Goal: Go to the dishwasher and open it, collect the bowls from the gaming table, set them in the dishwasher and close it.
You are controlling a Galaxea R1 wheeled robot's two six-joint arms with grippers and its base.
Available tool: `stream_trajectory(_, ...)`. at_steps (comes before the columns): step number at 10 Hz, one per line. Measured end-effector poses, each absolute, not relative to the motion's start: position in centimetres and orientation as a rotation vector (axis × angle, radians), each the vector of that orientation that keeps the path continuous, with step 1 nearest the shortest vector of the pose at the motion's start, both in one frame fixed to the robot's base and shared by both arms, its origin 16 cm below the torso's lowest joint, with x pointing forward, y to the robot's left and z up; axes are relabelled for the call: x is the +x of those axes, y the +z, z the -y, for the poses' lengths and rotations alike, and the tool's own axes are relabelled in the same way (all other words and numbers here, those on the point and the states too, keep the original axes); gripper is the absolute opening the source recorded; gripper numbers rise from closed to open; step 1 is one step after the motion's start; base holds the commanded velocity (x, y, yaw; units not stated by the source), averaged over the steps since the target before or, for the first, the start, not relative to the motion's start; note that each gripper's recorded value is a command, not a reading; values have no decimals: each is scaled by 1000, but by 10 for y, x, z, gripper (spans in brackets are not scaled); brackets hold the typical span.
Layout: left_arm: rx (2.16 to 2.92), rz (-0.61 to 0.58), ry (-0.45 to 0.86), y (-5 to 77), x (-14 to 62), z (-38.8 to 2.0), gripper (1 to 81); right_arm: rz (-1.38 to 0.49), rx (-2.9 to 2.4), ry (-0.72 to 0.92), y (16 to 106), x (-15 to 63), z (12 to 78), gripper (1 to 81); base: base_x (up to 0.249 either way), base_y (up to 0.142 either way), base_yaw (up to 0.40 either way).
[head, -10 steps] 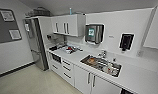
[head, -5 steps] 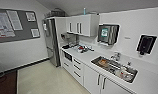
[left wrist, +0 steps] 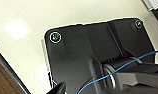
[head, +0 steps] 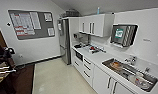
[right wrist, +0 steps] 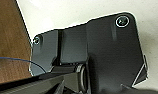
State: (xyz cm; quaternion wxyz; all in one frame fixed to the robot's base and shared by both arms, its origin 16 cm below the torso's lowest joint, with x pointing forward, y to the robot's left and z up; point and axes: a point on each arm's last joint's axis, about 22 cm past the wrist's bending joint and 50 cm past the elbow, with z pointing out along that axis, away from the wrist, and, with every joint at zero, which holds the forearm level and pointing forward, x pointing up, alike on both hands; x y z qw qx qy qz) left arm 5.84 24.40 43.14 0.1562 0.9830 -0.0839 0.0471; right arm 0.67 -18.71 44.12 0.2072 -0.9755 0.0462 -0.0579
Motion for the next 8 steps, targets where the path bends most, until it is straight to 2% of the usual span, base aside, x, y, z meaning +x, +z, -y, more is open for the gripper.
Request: stream_trajectory(8,2806,240,137,431,59,-236,811,-128,-2717,-163,441,7,187,811,0,0,345)
